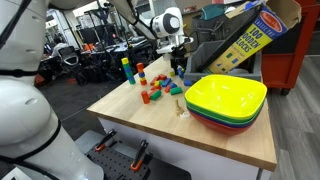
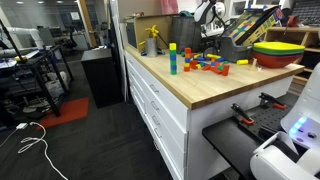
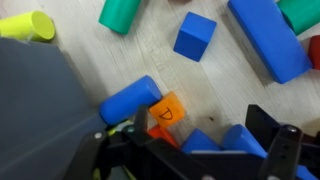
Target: Put one orange block on top of the stack on the right.
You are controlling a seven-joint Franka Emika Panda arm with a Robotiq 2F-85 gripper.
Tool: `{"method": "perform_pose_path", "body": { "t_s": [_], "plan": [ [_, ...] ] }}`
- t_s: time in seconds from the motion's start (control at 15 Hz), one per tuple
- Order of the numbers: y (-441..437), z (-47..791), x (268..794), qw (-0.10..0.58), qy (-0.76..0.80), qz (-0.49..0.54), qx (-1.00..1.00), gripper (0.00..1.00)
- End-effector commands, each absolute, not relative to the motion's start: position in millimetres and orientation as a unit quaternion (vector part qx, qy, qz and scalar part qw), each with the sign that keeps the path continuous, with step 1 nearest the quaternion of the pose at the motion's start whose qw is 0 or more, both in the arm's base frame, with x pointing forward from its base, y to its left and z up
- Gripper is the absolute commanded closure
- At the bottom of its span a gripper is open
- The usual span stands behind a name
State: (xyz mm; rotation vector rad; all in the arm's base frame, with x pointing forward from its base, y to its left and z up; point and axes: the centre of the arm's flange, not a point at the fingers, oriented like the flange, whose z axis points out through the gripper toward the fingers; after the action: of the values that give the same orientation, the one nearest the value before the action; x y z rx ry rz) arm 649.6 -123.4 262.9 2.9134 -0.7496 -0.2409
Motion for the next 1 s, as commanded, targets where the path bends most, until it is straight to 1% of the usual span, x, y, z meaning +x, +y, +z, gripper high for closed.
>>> {"method": "perform_pose_path", "body": {
  "t_s": [0.0, 0.53, 0.93],
  "plan": [
    [-130, 264, 654, 0.079, -0.229, -0.070, 0.968, 0.00],
    [-131, 260, 656, 0.071, -0.153, -0.093, 0.981, 0.00],
    [-133, 246, 661, 0.067, -0.139, -0.108, 0.982, 0.00]
  ]
}}
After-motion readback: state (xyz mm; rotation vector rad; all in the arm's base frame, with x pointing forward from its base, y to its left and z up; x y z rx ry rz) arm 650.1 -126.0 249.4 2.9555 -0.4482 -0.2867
